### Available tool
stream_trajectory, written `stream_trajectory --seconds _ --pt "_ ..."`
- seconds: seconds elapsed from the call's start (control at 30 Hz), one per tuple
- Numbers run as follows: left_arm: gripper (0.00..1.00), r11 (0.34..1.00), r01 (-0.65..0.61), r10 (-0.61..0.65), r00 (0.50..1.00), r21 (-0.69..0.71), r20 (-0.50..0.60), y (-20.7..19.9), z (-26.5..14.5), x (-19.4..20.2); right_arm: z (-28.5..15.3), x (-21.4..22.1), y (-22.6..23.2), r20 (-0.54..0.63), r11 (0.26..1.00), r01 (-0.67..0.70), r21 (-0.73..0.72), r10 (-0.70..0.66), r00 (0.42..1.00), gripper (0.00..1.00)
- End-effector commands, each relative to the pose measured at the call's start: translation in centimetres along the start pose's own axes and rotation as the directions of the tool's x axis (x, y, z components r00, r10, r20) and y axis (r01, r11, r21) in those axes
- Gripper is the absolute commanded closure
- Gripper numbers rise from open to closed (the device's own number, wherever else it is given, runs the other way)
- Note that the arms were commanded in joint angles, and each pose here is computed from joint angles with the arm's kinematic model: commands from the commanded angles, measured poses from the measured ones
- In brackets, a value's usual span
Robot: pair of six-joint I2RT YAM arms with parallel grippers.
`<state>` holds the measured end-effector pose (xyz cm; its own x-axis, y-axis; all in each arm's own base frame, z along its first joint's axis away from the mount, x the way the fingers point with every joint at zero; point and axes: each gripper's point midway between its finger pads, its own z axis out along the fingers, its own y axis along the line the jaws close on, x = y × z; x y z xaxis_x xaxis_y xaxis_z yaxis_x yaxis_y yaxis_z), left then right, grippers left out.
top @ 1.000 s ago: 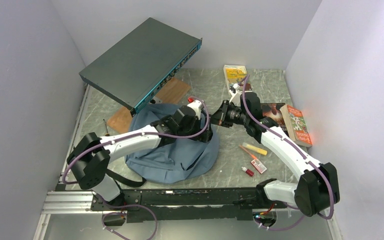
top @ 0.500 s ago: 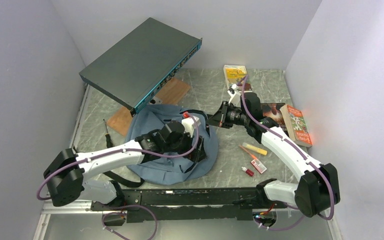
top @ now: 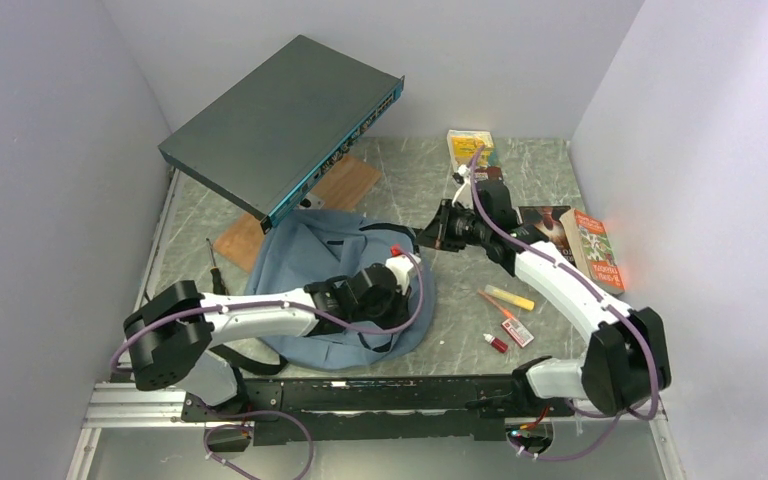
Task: Pack the student bag
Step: Unzip the student bag at the center of the board.
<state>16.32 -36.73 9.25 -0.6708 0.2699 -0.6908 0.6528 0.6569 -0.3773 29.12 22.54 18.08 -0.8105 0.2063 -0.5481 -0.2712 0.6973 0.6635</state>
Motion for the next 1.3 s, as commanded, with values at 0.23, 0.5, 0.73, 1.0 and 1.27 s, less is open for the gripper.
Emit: stream_trajectory --seconds 0.23,0.5,0.73,1.0,1.27 --pt "1.00 0.984 -0.163 0.166 0.985 0.074 -0.040 -4.1 0.8 5.5 7.5 -11.4 0.8 0.182 0.991 0.136 -0.018 -0.130 0.975 1.00" --pt "1.00 0.981 -0.168 0.172 0.985 0.095 -0.030 -4.6 0.7 5.7 14.2 -11.5 1.5 0.055 0.975 0.096 -0.201 -0.087 0.995 1.00" --pt "1.00 0.987 -0.135 0.136 0.991 0.089 -0.011 -3.9 0.4 3.8 13.4 -9.6 1.4 -0.072 0.974 0.058 -0.218 -0.076 0.995 1.00" --pt "1.00 0.993 -0.120 0.120 0.989 0.009 -0.090 -2.7 0.8 0.5 10.4 -9.7 0.9 -0.119 0.982 0.071 -0.176 -0.093 0.989 0.88" --pt "0.63 0.993 -0.097 0.090 0.989 -0.060 -0.114 -1.8 -0.3 -1.7 5.7 -7.7 -4.4 -0.080 0.979 0.092 0.184 -0.078 0.994 0.36"
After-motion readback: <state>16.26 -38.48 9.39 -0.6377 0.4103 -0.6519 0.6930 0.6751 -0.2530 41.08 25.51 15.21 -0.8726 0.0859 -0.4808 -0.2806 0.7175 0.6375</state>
